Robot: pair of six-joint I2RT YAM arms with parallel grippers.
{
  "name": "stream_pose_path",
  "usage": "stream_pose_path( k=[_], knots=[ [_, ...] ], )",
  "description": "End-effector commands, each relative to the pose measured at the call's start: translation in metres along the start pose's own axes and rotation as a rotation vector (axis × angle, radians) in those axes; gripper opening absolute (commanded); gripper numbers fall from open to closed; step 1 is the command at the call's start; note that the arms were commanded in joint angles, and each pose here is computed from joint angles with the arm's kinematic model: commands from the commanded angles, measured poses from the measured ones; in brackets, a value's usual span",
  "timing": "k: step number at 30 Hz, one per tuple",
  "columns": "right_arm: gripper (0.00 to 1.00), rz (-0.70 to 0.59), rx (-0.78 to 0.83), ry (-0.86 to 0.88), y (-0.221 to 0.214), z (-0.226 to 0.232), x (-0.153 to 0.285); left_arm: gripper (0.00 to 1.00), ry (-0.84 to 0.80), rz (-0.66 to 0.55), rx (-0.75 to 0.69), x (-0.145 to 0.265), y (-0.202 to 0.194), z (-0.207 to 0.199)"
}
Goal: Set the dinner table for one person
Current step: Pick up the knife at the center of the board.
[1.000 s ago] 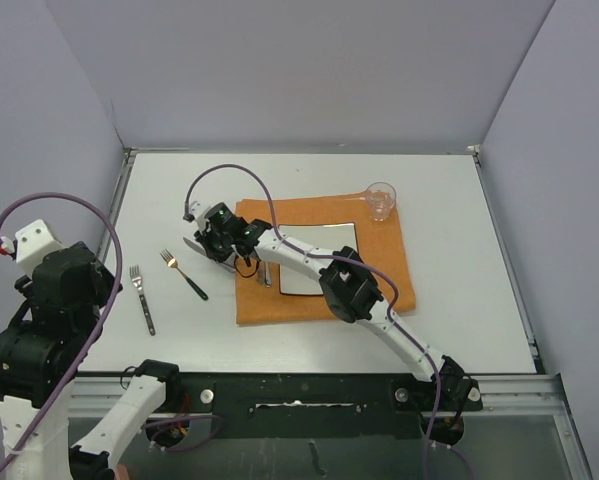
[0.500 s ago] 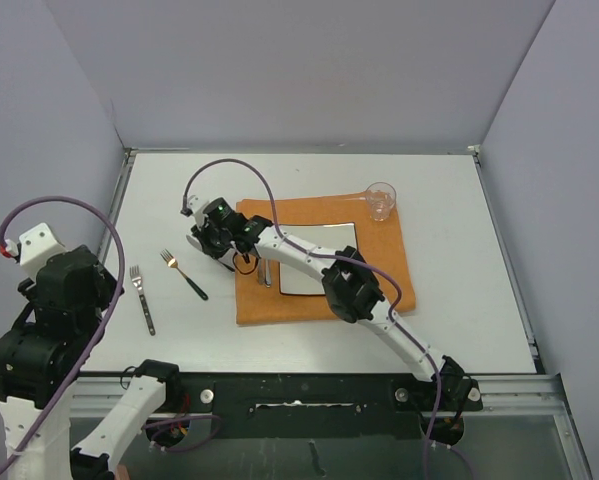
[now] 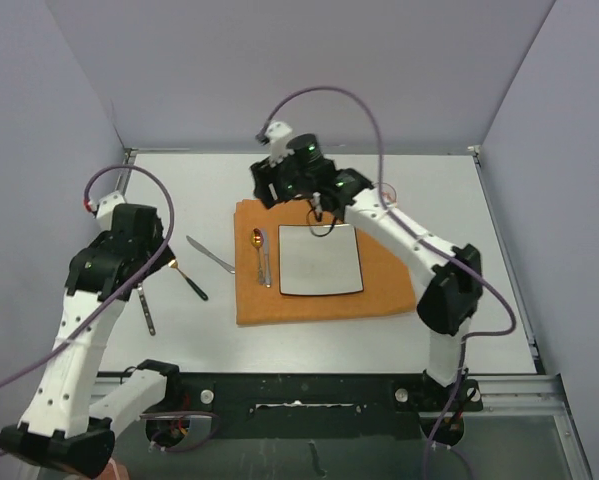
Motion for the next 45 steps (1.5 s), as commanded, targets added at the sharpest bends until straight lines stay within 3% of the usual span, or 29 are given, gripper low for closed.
stream_pose_path(
  k=[1, 8, 21, 31, 45],
  knots=[
    [0.60, -0.125, -0.024, -0.160, 0.038, -0.051, 0.088, 0.60, -0.155, 0.050, 0.142, -0.026, -0.005, -0.067],
    [0.59, -0.098, -0.088, -0.234, 0.017, -0.048, 0.165, 0.59, -0.105, 0.177, 0.261, -0.069, -0.053, -0.125],
    [0.59, -0.069, -0.126, -0.293, -0.017, -0.029, 0.265, 0.56, 0.090, 0.280, 0.422, -0.132, -0.135, -0.124],
    [0.59, -0.053, -0.111, -0.287, -0.027, -0.020, 0.303, 0.55, 0.141, 0.224, 0.474, -0.163, -0.131, -0.146],
    [0.59, -0.050, -0.081, -0.266, -0.022, -0.019, 0.305, 0.54, 0.225, 0.184, 0.503, -0.205, -0.111, -0.147]
  ],
)
Point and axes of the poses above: each gripper's point midway between its finger pads, its own x axis back along the fingers, its own z axis along the line the jaws close on, y = z × x, the point moved 3 cm from there along x, back along the fingers, and after that the axes turned 10 degrees about x, right-handed, at the moved point
